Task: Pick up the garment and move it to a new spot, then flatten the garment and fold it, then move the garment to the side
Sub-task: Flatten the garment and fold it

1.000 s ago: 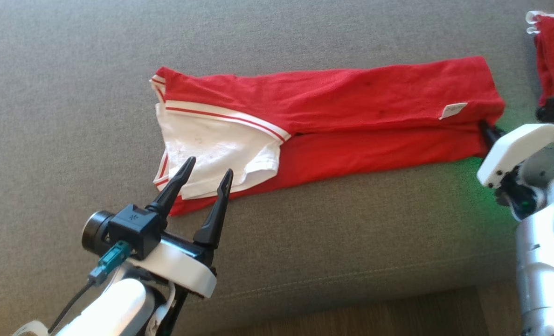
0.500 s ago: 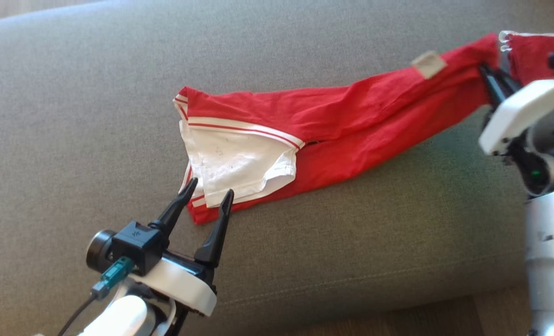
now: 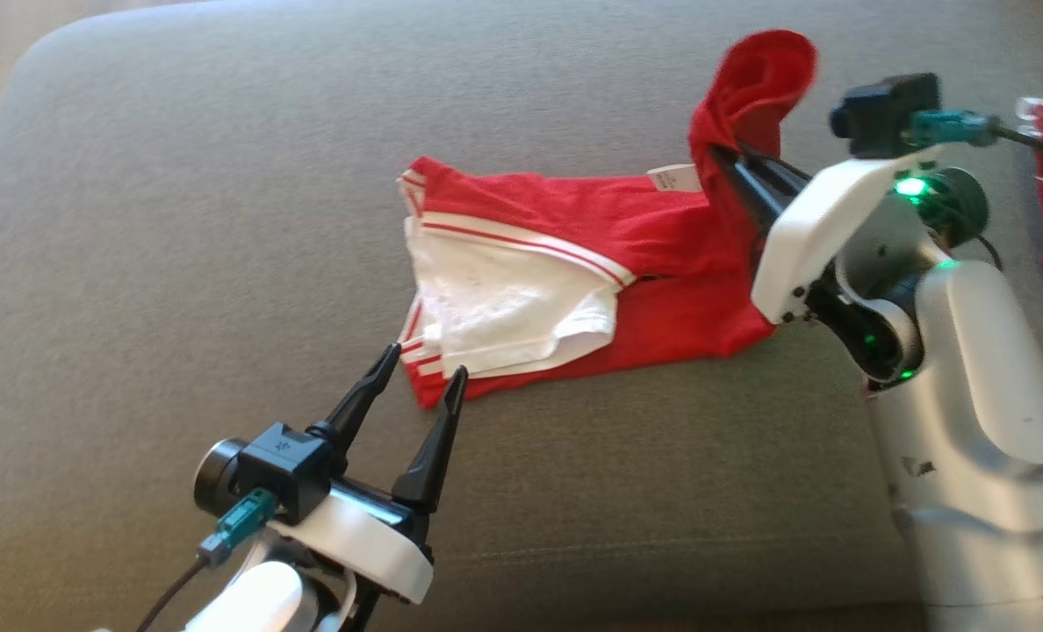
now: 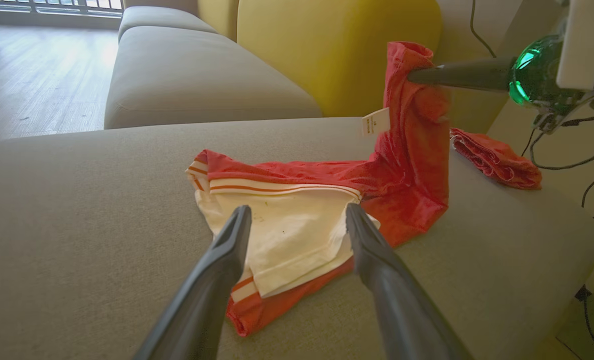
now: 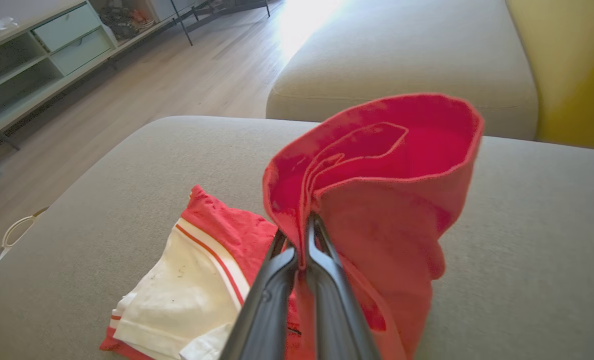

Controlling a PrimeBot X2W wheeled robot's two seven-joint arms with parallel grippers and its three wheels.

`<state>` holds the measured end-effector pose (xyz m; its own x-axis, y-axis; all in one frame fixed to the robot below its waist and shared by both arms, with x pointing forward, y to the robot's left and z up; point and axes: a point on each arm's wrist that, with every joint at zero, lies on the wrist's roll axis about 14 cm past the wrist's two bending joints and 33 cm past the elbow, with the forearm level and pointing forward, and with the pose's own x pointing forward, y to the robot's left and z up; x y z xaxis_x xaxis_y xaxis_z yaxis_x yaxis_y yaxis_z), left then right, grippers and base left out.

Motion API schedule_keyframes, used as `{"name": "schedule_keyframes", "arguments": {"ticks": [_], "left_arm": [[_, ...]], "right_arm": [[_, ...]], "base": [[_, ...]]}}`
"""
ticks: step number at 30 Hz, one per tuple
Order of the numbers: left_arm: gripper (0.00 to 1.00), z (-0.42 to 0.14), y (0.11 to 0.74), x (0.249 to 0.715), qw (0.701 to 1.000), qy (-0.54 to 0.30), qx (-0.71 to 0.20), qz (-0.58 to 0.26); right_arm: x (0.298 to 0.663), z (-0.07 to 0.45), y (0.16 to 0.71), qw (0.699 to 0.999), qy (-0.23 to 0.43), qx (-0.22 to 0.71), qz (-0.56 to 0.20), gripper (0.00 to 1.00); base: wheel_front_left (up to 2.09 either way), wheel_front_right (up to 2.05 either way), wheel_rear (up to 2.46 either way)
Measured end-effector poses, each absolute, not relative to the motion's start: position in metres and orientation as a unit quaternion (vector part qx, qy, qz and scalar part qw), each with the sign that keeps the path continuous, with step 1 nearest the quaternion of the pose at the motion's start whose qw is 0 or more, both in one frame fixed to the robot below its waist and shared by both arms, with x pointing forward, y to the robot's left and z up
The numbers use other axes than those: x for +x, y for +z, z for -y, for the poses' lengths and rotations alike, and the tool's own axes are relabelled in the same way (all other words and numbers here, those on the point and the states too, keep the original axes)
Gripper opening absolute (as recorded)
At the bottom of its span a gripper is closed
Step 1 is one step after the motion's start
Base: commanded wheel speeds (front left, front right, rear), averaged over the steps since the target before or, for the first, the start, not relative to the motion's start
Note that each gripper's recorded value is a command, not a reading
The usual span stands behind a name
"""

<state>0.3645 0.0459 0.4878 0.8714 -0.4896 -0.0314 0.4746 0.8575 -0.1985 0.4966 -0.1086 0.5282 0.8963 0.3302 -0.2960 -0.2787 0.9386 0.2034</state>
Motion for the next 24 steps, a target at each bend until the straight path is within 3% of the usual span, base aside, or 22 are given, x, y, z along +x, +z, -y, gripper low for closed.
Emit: {"name": "schedule_keyframes", "arguments": {"ticks": [12, 24], "left_arm": [[1.0, -0.077, 0.481, 0.358, 0.976, -0.192, -0.096, -0.047], [1.0, -0.087, 0.474, 0.357, 0.979, -0.173, -0.096, -0.053]], "right_arm": [[0.492, -0.008, 0.507, 0.925, 0.307, 0.092, -0.202, 0.0], [0.493, -0.049, 0.471, 0.898, 0.344, 0.126, -0.242, 0.0]], "base": [[0.0, 0.0, 0.0], [0.0, 0.0, 0.0]]}}
